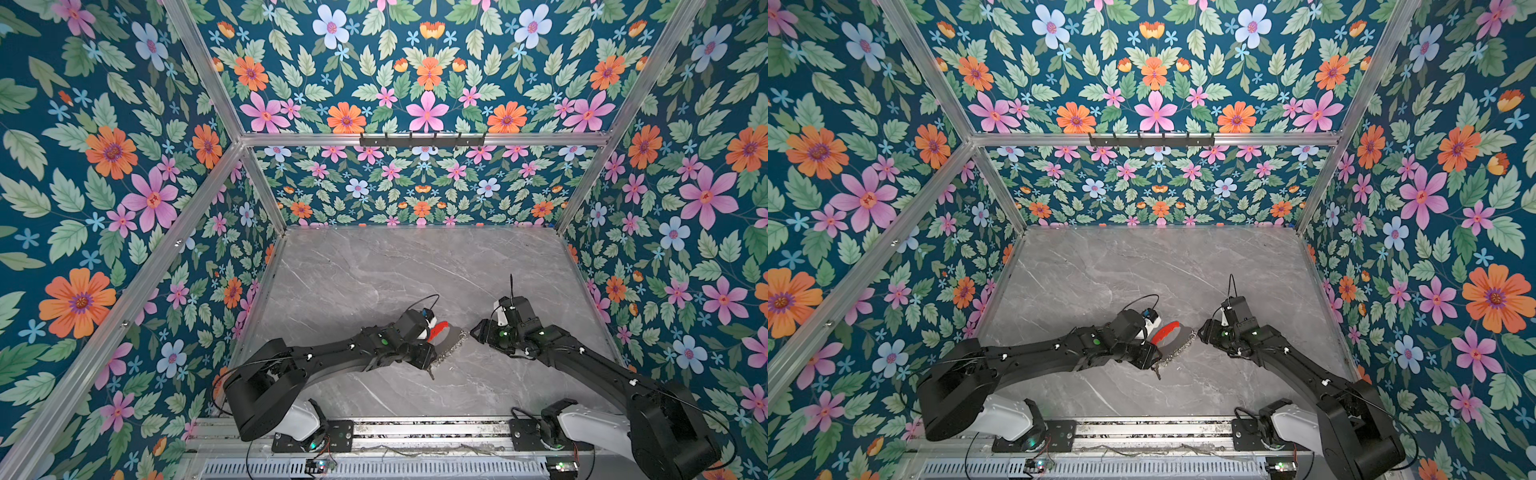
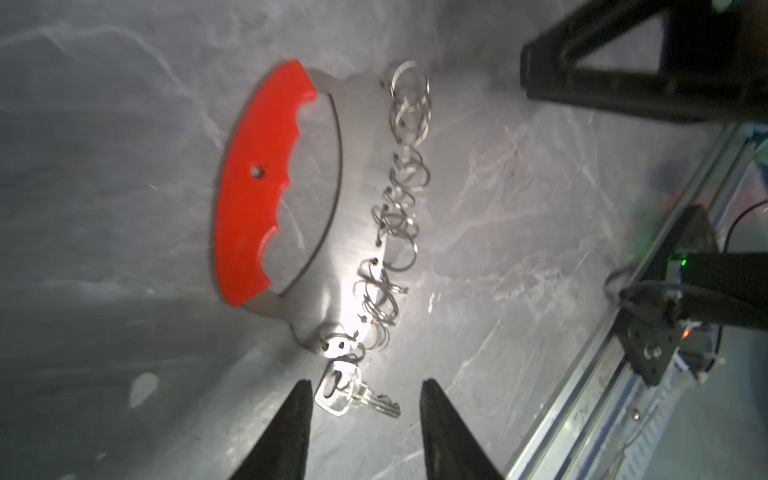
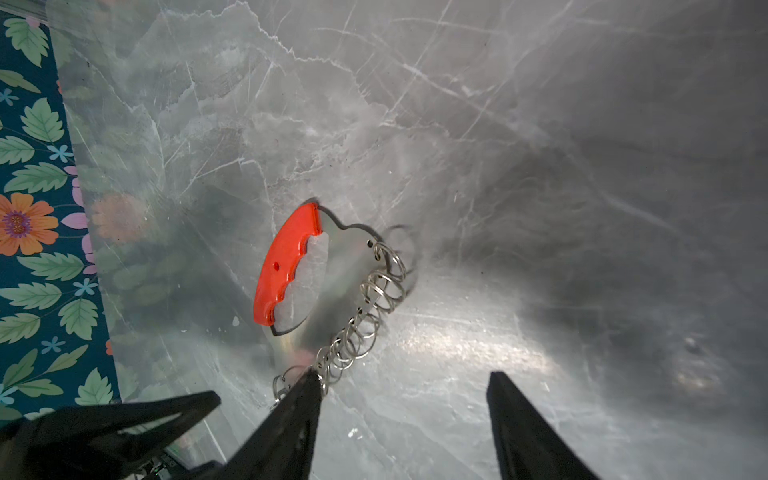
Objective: Remove the keys from the keyring
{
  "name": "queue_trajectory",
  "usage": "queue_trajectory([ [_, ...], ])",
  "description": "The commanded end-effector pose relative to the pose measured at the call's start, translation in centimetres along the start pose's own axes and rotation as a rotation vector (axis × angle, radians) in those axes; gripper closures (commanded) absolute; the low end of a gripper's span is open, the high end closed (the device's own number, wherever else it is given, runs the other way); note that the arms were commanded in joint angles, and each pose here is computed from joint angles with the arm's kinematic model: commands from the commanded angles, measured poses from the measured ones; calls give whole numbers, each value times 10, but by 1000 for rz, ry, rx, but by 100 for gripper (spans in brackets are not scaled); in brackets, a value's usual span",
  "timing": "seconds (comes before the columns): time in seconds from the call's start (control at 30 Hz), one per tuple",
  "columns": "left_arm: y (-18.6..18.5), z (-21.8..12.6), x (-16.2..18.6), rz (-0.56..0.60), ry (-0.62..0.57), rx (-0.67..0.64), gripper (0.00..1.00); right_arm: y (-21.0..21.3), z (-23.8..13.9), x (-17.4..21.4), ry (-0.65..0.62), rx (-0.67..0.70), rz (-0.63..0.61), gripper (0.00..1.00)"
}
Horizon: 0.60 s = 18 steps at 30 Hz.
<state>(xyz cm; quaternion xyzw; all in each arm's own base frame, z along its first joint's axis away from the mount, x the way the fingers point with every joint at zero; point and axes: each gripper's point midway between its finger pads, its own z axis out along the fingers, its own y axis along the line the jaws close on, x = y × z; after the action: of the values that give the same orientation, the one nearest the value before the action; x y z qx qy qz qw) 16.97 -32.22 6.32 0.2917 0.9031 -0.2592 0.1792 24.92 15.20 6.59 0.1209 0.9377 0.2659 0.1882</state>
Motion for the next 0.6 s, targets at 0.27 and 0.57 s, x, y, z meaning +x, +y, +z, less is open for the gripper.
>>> queue_trajectory([
  [0.27,9,6,25,94,91,-94,65,1,2,-5,-19,1,-8,35],
  [0.57,7,15,24,129,88,-104,64,1,4,-6,-17,1,-8,35],
])
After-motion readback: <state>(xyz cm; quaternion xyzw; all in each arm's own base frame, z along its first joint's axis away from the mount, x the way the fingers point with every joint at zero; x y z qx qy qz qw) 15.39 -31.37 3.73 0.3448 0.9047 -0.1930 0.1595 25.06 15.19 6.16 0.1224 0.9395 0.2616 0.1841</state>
